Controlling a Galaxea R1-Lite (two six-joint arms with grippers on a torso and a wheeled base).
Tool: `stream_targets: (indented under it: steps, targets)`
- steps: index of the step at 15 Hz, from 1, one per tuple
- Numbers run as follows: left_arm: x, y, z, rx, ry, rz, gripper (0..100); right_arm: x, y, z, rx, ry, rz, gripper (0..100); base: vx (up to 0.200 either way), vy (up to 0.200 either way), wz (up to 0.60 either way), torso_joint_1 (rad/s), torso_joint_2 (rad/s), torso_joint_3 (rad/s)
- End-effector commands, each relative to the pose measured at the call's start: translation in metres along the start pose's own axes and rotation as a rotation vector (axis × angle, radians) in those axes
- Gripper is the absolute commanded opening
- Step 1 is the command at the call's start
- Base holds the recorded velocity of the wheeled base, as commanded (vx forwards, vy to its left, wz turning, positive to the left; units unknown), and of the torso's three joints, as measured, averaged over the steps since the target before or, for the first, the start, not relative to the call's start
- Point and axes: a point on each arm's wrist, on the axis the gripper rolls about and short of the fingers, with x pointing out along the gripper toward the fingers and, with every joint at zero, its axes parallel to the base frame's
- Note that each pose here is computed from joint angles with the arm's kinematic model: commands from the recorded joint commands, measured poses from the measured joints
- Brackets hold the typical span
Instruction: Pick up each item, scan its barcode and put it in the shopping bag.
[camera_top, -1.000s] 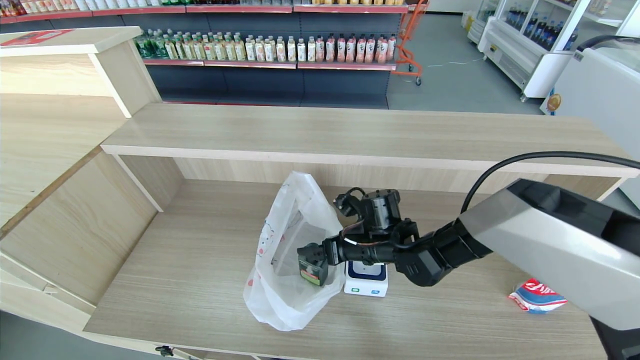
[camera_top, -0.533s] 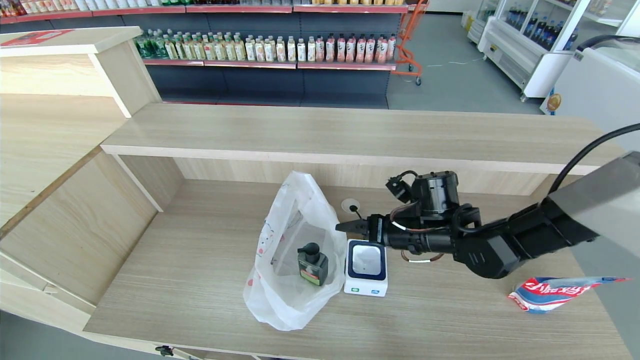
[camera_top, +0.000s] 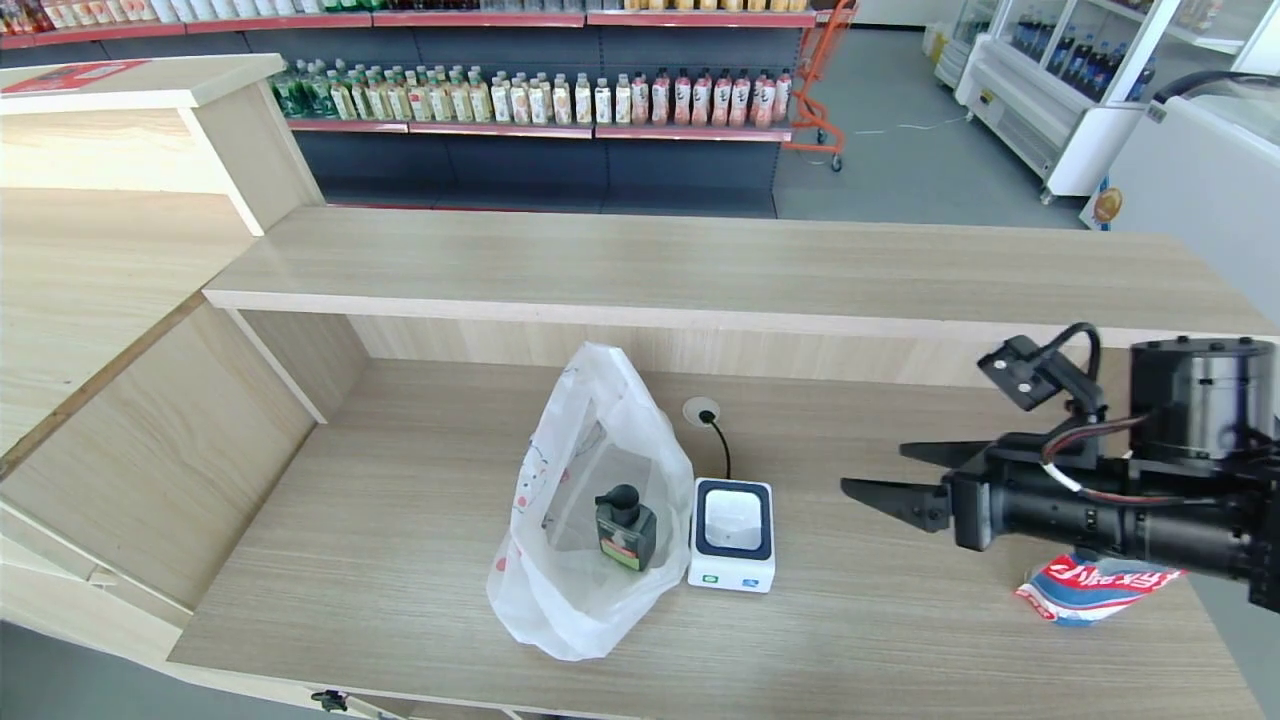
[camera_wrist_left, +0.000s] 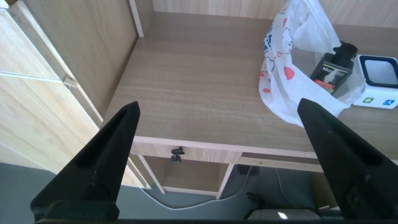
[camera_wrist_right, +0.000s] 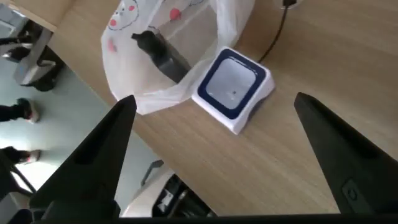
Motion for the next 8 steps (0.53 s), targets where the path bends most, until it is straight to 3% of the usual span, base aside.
stream_targets:
  steps: [1,2,5,8]
  targets:
    - [0.000,0.000,0.000,-0.001,-0.001,-0.001,100,-0.069,-0.021,-0.003,-0.135,-0.047,-0.284,100,0.000,0.000,0.00,0.000,0.00,0.000]
    - [0.000,0.000,0.000,-0.001,-0.001,-0.001,100,-0.080,-0.019,-0.003,-0.168,-0.048,-0.367,100,0.000,0.000,0.00,0.000,0.00,0.000]
    - [0.000,0.000,0.000,-0.001,-0.001,0.001,100,-0.092,-0.006,0.000,-0.209,-0.130,-0.390,100,0.000,0.000,0.00,0.000,0.00,0.000]
    - [0.000,0.000,0.000,-0.001,-0.001,-0.001,100,-0.103,-0.004,0.002,-0.147,-0.119,-0.665,100,0.000,0.000,0.00,0.000,0.00,0.000]
